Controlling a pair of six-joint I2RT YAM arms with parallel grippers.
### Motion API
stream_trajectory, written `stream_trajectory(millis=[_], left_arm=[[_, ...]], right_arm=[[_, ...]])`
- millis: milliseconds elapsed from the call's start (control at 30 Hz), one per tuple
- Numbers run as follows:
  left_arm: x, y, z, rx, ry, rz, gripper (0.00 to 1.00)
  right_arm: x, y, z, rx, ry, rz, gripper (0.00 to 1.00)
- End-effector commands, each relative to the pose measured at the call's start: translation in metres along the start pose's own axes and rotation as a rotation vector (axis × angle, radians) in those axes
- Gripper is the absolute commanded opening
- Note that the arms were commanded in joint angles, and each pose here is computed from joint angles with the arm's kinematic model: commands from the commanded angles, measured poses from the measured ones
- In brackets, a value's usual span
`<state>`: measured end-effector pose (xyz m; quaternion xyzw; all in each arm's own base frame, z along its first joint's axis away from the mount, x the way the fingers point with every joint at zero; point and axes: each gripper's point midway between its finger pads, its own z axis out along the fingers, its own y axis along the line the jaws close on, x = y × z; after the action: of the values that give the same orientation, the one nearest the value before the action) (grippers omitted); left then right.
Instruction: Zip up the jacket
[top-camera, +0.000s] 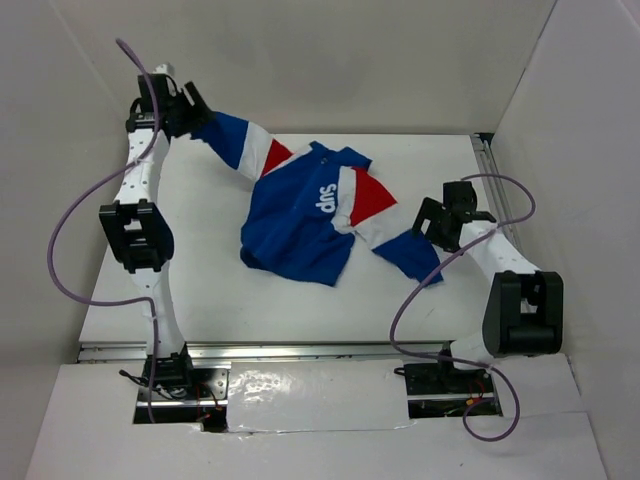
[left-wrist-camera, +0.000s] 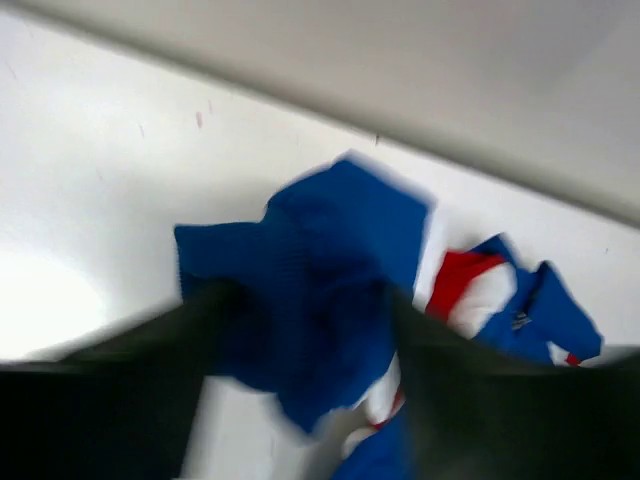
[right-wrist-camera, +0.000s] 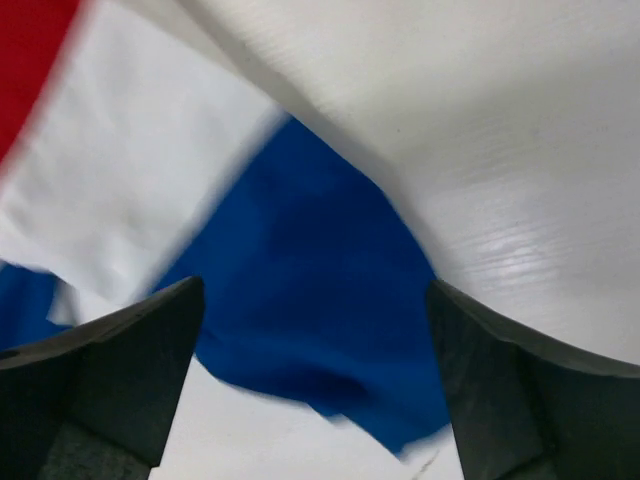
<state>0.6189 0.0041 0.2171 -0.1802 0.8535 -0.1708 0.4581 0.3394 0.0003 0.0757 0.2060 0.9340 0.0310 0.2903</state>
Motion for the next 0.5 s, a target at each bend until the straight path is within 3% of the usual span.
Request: stream_trajectory(millis=[0,233,467], left_arm=[[-0.037,-0.025,-0.013,0.094,-0.089,0.079,0.99],[-0.004,-0.037,-0.022,0.126,-0.002,0.102,0.99],[0.016,-0.086,-0.069,0.151,0.012,0.162,0.99]], right_arm=[[-0.021,0.020,-0.020,-0.054,-0.127,-0.015,1.00],[-0.041,0.053,-0.071,-0.224,-0.288,0.039,1.00],[-0.055,0.055,-0.120,-0.274,-0.443,0.080,1.00]])
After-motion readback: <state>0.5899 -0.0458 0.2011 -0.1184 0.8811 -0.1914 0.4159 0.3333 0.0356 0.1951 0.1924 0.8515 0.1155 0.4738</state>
